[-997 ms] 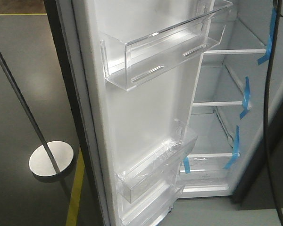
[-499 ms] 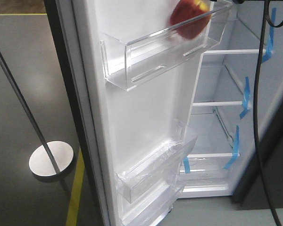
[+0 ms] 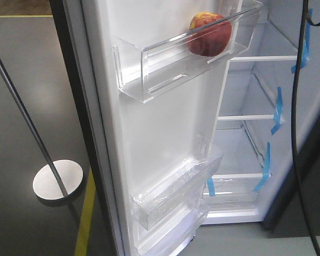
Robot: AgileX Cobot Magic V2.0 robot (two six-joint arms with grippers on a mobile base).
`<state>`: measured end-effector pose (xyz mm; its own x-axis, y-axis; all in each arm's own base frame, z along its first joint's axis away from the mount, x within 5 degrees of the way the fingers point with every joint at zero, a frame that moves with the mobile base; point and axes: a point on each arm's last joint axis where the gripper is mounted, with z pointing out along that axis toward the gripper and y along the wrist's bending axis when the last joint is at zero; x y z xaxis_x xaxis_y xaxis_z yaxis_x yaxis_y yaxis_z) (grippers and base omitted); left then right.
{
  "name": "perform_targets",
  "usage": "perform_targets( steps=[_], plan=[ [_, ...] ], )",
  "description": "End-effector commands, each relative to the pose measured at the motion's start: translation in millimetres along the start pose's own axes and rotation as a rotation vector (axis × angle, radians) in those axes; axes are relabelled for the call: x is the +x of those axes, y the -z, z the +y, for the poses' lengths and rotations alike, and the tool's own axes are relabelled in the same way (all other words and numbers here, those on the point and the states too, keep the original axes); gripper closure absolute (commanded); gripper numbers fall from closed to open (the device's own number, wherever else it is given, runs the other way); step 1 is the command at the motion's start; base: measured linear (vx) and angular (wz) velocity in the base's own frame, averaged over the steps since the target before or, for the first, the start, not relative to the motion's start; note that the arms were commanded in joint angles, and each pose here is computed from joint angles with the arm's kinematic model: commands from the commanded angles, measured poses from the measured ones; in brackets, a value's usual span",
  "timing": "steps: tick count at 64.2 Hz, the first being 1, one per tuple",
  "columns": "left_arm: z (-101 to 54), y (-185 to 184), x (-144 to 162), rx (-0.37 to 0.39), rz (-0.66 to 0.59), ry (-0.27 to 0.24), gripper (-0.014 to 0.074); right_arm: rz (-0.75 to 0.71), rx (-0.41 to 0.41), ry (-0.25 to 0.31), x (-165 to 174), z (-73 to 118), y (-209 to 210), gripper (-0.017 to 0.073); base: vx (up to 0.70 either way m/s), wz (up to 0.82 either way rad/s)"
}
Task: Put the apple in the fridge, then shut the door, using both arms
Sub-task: 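Lower the apple into the upper clear door shelf and open the right gripper, then withdraw the open right gripper up and away from the door shelf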
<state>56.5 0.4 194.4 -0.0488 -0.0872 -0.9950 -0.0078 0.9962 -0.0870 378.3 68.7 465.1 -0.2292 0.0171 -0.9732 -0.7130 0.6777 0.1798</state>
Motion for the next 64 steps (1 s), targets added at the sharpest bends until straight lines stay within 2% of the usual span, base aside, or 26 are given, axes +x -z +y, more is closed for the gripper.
perform_targets(
  steps=[1,12,16,20,29,33,43,51,64],
  plan=[
    [-1.9,2.6,-13.4,0.021,-0.107,0.01,0.06,-0.15,-0.013,0.061,-41.7,38.3,36.8,0.0127,0.0,0.0],
    [-1.9,2.6,-13.4,0.021,-0.107,0.014,0.06,-0.146,-0.025,0.163,-55.4,70.5,64.5,0.0472,0.0,0.0],
    [-2.0,2.7,-14.0,0.023,-0.113,0.032,0.06,-0.118,-0.034,0.2,-56.0,80.1,72.2,0.0577,0.0,0.0],
    [-2.2,2.7,-14.5,0.028,-0.118,0.073,0.06,-0.083,-0.041,0.213,-55.8,88.9,79.6,0.0572,0.0,0.0],
    [-2.6,2.9,-15.7,0.046,-0.127,0.283,0.06,0.006,-0.038,0.214,-51.5,102.0,92.4,0.0564,0.0,0.0],
    [-2.7,3.0,-16.2,0.053,-0.131,0.362,0.06,0.032,-0.033,0.216,-50.8,107.0,97.6,0.0564,0.0,0.0],
    [-2.8,3.0,-16.3,0.062,-0.129,0.467,0.06,0.07,0.016,0.223,-50.5,114.2,108.8,0.0564,0.0,0.0],
    [-2.9,3.4,-18.5,0.07,-0.138,0.544,0.06,0.093,0.069,0.231,-48.7,110.0,109.9,0.0564,0.0,0.0],
    [-3.2,3.6,-19.2,0.09,-0.131,0.779,0.06,0.106,0.156,0.11,-15.2,93.7,103.0,0.0564,0.0,0.0]
  ],
)
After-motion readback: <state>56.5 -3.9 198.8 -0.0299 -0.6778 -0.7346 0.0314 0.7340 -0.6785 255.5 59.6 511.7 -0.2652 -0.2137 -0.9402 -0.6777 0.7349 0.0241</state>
